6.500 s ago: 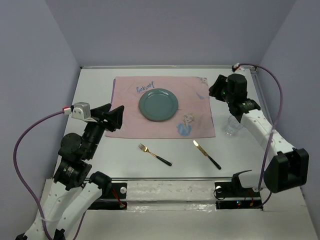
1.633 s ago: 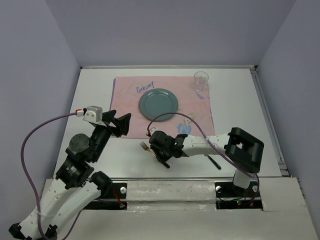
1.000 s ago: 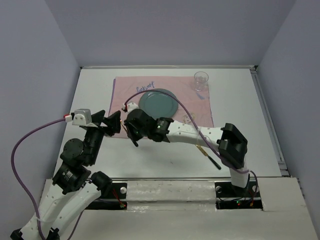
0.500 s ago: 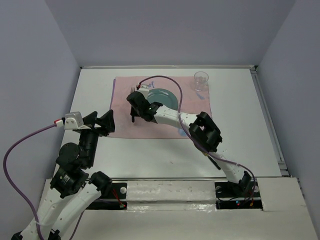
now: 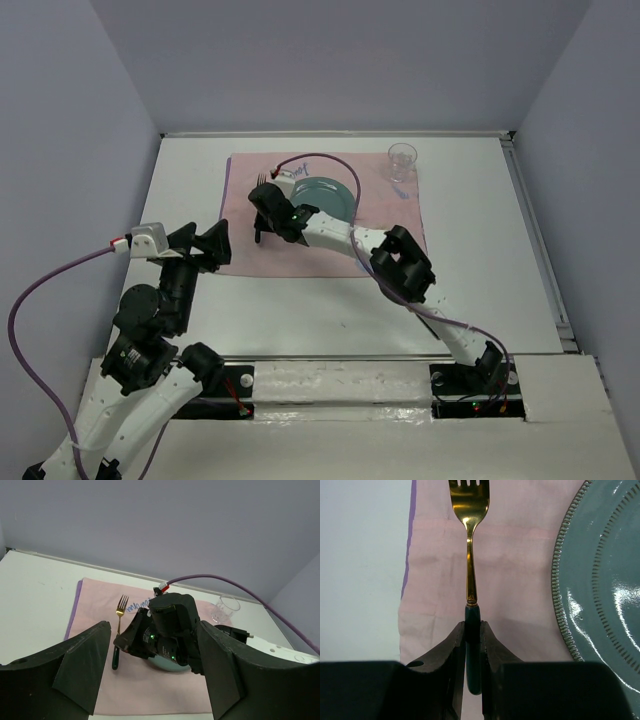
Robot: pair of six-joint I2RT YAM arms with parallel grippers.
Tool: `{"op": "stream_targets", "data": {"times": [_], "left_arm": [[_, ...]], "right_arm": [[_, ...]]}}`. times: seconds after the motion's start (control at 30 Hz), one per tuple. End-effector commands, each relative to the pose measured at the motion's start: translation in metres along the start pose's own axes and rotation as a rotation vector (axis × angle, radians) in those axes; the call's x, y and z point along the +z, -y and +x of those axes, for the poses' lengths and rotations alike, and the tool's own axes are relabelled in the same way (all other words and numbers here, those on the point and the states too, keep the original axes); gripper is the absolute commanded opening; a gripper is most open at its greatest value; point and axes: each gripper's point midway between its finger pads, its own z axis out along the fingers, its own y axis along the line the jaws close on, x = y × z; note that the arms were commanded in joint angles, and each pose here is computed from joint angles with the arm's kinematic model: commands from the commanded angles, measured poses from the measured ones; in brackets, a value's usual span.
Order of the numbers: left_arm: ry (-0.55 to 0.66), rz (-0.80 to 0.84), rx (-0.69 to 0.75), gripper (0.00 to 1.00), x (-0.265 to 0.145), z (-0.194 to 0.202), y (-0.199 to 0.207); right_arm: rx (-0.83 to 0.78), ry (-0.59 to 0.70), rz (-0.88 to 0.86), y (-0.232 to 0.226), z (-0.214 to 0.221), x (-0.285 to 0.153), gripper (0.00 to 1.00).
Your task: Set the dinner table for one person
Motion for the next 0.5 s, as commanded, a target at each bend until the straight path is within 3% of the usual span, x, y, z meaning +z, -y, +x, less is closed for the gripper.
{"op": "stream_targets", "data": {"times": [0.0,0.37,0.47], "left_arm": [[0.005,0.011,-0.003,0.80,0.006,0.002,0.005],[0.001,0.013,0.001,0.81,0.006,0.003,0.005],[0.000,0.013,0.003,0.81,0.006,0.004,0.005]], "right_arm": [[0.060,0.058,-0.034,-0.014,-0.019,0.006,0.00],[0.066,0.028,-0.033,-0.007,-0.007,0.020,0.00],[0.064,0.020,-0.034,-0.007,-0.004,0.022,0.11]]}}
